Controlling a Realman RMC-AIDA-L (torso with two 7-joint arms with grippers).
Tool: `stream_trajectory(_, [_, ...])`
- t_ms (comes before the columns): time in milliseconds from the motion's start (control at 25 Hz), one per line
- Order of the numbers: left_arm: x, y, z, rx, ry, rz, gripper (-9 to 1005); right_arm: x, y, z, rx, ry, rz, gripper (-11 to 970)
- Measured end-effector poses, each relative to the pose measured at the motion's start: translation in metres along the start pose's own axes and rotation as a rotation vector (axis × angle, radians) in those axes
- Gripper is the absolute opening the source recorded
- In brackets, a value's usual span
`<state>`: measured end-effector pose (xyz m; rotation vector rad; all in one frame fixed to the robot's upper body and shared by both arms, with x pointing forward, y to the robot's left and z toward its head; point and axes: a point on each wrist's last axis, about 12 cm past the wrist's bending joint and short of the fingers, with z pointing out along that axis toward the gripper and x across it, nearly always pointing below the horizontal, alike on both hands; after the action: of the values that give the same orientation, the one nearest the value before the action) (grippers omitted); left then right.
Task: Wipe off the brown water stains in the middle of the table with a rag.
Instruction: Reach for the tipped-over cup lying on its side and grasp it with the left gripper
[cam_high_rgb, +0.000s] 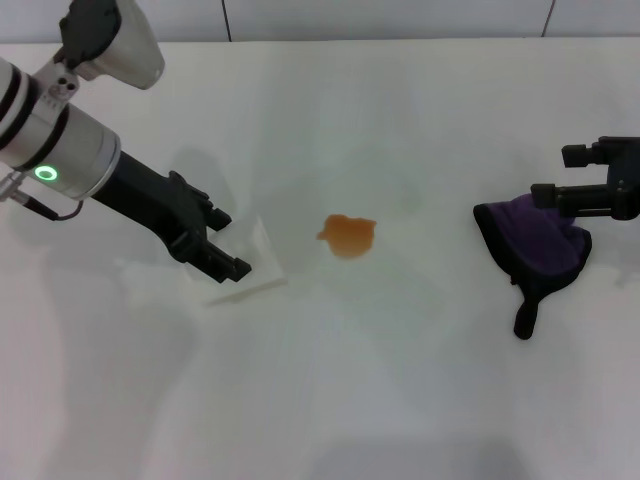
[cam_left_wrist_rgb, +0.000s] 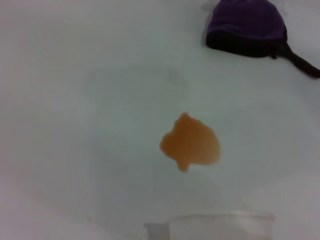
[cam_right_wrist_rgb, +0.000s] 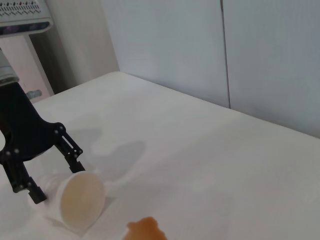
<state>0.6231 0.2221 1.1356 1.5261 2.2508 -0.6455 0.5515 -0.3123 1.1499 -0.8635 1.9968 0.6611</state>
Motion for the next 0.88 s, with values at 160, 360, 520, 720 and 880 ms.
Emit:
stream_trajectory(160, [-0.0008,-0.0003,0.0026,0.002,-0.002,0.004,823,-0.0007,0.0001,0.0,0.001,0.0,-0.003,771])
stream_trajectory(360, [-0.0015,-0.0006,0.0033,0.005,-0.002,0.006,822,-0.0015,0.0,-0.0003,0.002,-0.002,-0.006,770])
stream_trajectory(520, [-0.0018,-0.0005,0.0033,0.004,-0.002,0.007,821,-0.0016,-0.0001,-0.0004,0.003,-0.002,-0.006,770])
stream_trajectory(720, [-0.0015,-0.0005,0.0033,0.004,0.0,0.007,820,-0.0017,-0.0003,-0.0004,0.005,-0.002,-0.006,770])
stream_trajectory(880, [-0.0011,-0.0001,0.0033,0.001,0.001,0.006,813,-0.0018,-0.0004,-0.0004,0.006,-0.003,-0.007,770])
